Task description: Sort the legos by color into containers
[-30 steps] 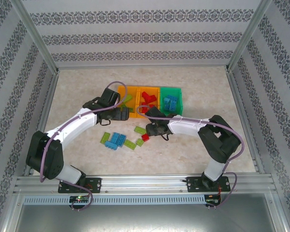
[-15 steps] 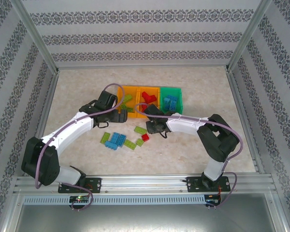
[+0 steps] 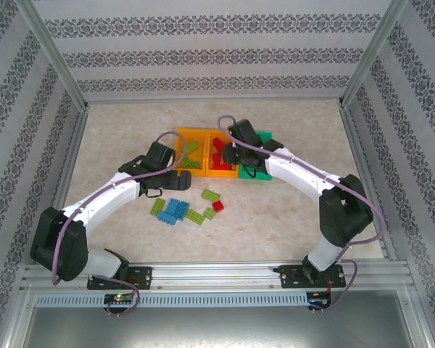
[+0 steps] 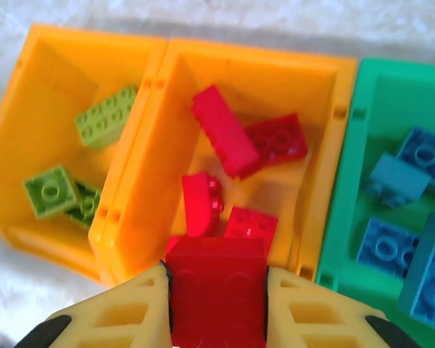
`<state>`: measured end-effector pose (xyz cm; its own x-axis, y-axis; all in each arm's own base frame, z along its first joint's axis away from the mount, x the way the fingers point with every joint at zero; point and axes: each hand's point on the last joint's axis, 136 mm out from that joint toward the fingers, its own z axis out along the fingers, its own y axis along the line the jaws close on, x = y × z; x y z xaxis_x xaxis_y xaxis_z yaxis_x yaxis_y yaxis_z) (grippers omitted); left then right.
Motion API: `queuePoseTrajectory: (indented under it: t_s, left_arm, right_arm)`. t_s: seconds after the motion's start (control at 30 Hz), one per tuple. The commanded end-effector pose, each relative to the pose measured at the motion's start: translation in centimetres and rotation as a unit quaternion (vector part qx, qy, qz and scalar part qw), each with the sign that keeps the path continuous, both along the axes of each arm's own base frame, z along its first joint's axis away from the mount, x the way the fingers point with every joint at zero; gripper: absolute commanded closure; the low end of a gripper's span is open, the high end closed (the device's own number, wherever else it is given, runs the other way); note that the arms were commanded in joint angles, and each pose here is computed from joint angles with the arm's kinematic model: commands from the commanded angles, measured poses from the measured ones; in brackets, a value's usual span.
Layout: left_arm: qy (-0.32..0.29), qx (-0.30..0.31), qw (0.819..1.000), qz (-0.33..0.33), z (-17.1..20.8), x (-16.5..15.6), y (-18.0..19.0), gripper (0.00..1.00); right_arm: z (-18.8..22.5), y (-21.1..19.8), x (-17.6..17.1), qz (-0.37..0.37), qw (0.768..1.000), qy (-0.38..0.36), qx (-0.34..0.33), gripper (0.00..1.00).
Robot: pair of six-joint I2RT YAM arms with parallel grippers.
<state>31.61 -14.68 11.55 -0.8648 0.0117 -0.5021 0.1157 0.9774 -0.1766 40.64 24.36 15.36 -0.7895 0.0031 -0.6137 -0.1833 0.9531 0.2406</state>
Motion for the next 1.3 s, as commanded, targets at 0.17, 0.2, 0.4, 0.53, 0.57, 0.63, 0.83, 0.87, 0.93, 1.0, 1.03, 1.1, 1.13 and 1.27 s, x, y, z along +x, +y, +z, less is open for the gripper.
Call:
queuePoseTrajectory:
  t_s: [0.17,0.2,0.4,0.53,0.57,0.63,0.83,0.87,0.93,1.0,1.03,1.1,1.13,1.27]
  left_arm:
    - [0.0,0.001,0.998,-0.066,-0.9,-0.9,-3.3,0.0]
    - [0.003,0.004,0.997,-0.072,-1.1,-1.0,-3.6,0.0]
    - [0.021,0.027,0.992,-0.123,-2.9,-2.3,-6.2,0.0]
    - [0.029,0.038,0.988,-0.145,-4.0,-2.7,-7.8,0.0]
    - [0.031,0.038,0.988,-0.148,-4.2,-2.8,-8.2,0.0]
    - [0.034,0.037,0.987,-0.152,-4.5,-2.7,-8.8,0.0]
    - [0.038,0.031,0.987,-0.152,-5.1,-1.9,-10.3,0.0]
    - [0.038,0.03,0.987,-0.153,-5.1,-1.7,-10.5,0.0]
    - [0.042,0.03,0.987,-0.151,-5.4,-1.5,-10.8,0.0]
    - [0.05,0.032,0.988,-0.146,-5.8,-1.3,-10.9,0.0]
    - [0.054,0.031,0.988,-0.145,-6.0,-1.2,-11.0,0.0]
    - [0.061,0.028,0.987,-0.145,-6.4,-1.2,-11.5,0.0]
    - [0.062,0.028,0.987,-0.147,-6.5,-1.2,-11.7,0.0]
    - [0.064,0.041,0.985,-0.152,-6.9,-1.0,-12.3,0.0]
  right_arm:
    - [-2.5,-0.1,4.5,-0.013,0.999,0.032,-0.023,0.72]
    - [-2.6,-0.3,5.1,-0.02,0.999,0.032,-0.026,0.72]
    - [-3.6,-0.9,7.5,-0.04,0.998,0.045,-0.031,0.7]
    - [-4.4,-1.5,8.2,-0.052,0.996,0.055,-0.039,0.68]
    - [-4.6,-1.6,8.3,-0.053,0.996,0.057,-0.04,0.68]
    - [-4.9,-1.7,8.4,-0.055,0.996,0.062,-0.041,0.66]
    - [-5.1,-1.9,8.5,-0.054,0.995,0.067,-0.047,0.53]
    - [-4.9,-1.9,8.4,-0.054,0.995,0.067,-0.047,0.51]
    - [-4.6,-1.9,8.3,-0.053,0.996,0.066,-0.042,0.48]
    - [-4.1,-1.7,8.1,-0.051,0.996,0.061,-0.034,0.46]
    - [-3.7,-1.6,8.0,-0.05,0.997,0.058,-0.03,0.44]
    - [-3.1,-1.5,7.6,-0.046,0.997,0.054,-0.025,0.42]
    - [-2.8,-1.5,7.3,-0.044,0.997,0.053,-0.024,0.41]
    - [-2.4,-1.7,6.1,-0.04,0.998,0.048,-0.023,0.39]
